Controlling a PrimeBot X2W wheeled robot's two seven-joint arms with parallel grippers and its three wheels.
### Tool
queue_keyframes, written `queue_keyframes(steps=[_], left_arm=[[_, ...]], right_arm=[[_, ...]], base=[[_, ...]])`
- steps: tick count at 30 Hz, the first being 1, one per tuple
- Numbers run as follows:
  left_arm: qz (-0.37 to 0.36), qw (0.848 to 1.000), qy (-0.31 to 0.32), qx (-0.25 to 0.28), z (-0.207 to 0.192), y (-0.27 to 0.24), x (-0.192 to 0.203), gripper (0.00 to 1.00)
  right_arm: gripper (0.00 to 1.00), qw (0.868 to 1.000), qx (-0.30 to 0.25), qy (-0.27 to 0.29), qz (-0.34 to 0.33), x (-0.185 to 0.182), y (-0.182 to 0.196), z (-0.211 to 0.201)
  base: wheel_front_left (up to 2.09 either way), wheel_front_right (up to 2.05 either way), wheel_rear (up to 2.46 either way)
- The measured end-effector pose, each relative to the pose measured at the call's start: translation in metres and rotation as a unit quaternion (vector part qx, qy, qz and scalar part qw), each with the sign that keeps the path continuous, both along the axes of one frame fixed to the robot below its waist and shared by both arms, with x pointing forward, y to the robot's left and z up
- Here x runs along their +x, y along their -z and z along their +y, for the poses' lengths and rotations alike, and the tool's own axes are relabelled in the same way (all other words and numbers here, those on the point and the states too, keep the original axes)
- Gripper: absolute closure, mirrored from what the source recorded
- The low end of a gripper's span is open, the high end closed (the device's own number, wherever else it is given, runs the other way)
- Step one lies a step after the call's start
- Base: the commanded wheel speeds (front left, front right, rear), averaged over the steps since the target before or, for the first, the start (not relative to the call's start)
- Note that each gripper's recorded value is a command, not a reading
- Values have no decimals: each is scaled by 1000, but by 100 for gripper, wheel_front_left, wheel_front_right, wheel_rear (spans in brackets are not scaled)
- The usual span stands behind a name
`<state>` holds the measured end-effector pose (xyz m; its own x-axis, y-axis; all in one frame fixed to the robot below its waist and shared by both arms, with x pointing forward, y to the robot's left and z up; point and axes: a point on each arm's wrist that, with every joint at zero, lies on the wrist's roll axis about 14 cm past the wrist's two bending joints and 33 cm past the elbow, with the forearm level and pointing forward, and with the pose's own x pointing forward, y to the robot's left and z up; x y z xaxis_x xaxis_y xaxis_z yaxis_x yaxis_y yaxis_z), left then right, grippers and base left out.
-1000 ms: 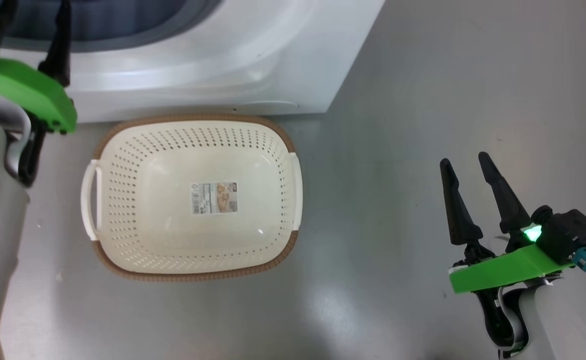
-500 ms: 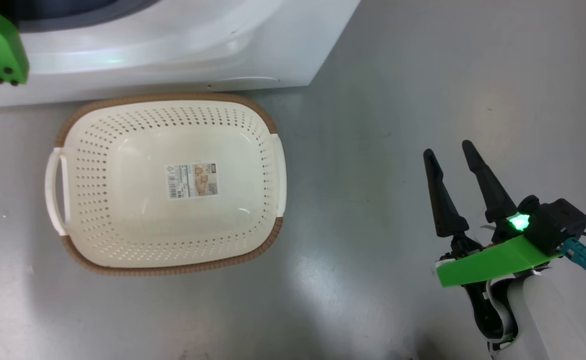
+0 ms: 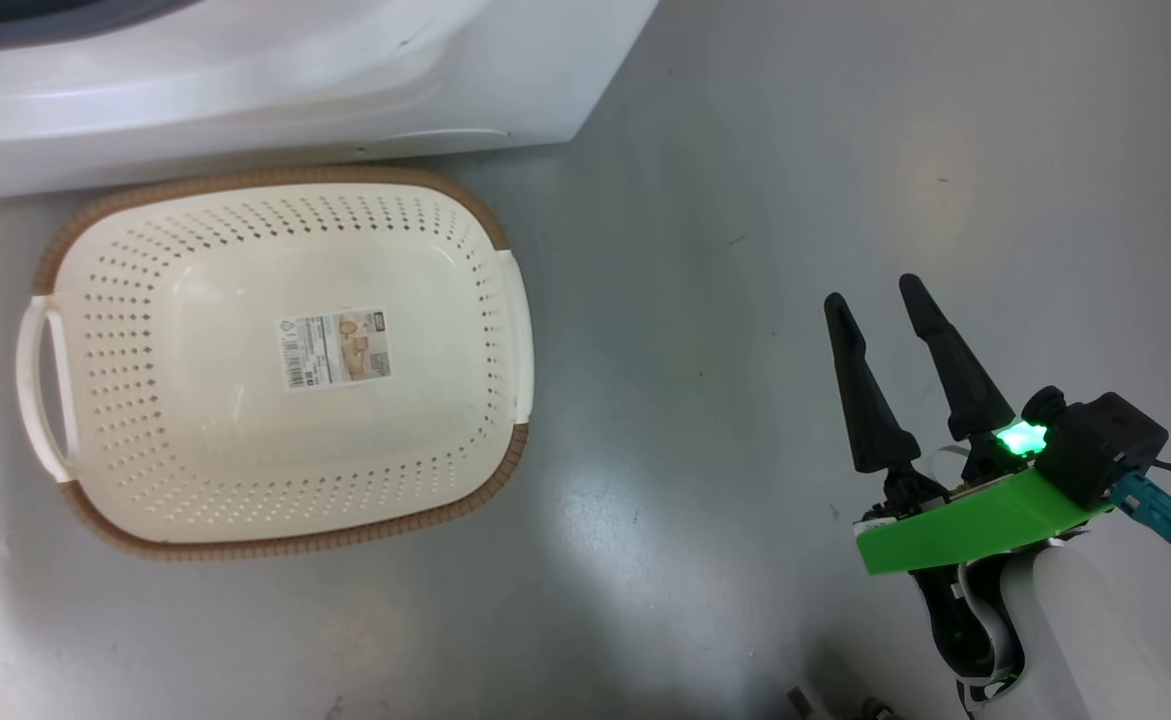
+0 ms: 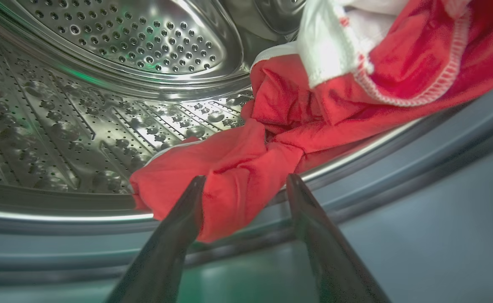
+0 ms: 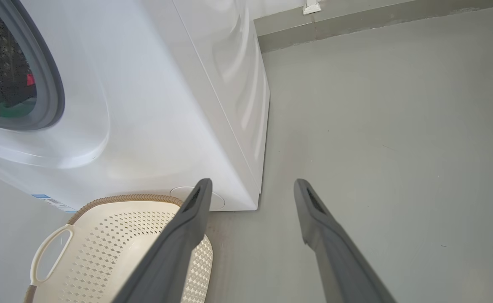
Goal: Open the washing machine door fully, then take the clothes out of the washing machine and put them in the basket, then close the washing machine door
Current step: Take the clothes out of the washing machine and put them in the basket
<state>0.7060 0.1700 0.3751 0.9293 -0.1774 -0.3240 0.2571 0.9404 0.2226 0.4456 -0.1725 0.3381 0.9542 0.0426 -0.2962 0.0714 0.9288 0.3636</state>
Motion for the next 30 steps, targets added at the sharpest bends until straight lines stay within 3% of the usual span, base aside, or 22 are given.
queue_keyframes(steps=[2, 3, 13, 21, 30], left_arm=[[3, 1000, 3, 3, -1, 3, 1, 91], [4, 1000, 4, 4, -2, 5, 1, 100], [-1, 1000, -2, 2, -2, -2, 0, 100], [-42, 995, -32, -83, -6, -36, -7, 100], [-79, 982, -60, -159, 1, -60, -49, 100]], right_arm=[[0, 1000, -1, 2, 0, 0, 0, -2], [0, 1000, -2, 3, 0, 0, 0, -2], [0, 1000, -2, 3, -16, 7, -9, -3], [0, 999, 0, -3, -34, 13, -21, 3], [0, 998, -1, -11, -54, 15, -38, 9]], base=[[0, 0, 0], [0, 0, 0], [0, 0, 0], [0, 0, 0], [0, 0, 0]])
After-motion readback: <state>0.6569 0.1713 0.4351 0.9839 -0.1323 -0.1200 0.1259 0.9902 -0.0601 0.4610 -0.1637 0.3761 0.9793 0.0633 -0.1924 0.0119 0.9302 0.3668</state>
